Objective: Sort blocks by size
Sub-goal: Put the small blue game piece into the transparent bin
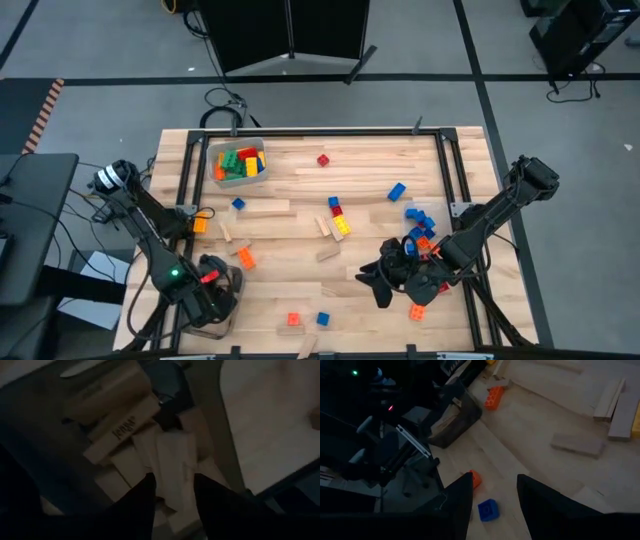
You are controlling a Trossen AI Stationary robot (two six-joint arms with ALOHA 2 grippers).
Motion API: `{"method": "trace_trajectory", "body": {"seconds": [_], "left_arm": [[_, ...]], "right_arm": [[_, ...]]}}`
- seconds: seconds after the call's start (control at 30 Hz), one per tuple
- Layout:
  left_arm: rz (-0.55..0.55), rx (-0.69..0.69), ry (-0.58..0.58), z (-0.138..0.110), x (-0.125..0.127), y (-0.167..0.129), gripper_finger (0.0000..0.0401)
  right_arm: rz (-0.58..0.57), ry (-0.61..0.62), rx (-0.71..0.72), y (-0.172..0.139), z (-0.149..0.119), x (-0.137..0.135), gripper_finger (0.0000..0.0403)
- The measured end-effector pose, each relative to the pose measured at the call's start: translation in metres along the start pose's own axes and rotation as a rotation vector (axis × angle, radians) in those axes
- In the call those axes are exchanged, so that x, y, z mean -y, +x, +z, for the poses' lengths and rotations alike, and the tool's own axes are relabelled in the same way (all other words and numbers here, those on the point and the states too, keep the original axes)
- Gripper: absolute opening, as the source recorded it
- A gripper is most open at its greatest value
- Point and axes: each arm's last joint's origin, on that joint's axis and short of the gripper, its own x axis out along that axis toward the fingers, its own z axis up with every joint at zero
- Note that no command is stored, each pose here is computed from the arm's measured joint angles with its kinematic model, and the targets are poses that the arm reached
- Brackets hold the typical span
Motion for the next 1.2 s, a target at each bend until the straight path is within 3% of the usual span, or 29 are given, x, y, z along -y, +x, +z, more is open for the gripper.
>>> {"method": "trace_trajectory", "body": {"seconds": [0.23, 0.6, 0.77, 1.03, 1.2], "left_arm": [[0.024, 0.032, 0.026, 0.002, -0.003, 0.000, 0.0163], [-0.038, 0.144, 0.068, 0.005, 0.005, -0.014, 0.0163], [-0.096, 0.209, 0.162, 0.010, 0.013, -0.021, 0.0163], [-0.154, 0.330, 0.271, 0.030, 0.028, -0.028, 0.0163], [-0.138, 0.354, 0.230, 0.051, 0.032, -0.029, 0.0163]], "right_arm": [[0.000, -0.020, 0.000, 0.000, 0.000, 0.000, 0.0168], [-0.002, -0.052, 0.002, 0.000, 0.001, 0.000, 0.0168], [-0.008, -0.055, 0.008, 0.002, 0.003, 0.001, 0.0169], [-0.067, -0.117, 0.061, 0.017, 0.026, 0.010, 0.0177], [-0.113, -0.207, 0.077, 0.028, 0.045, 0.019, 0.0202]]}}
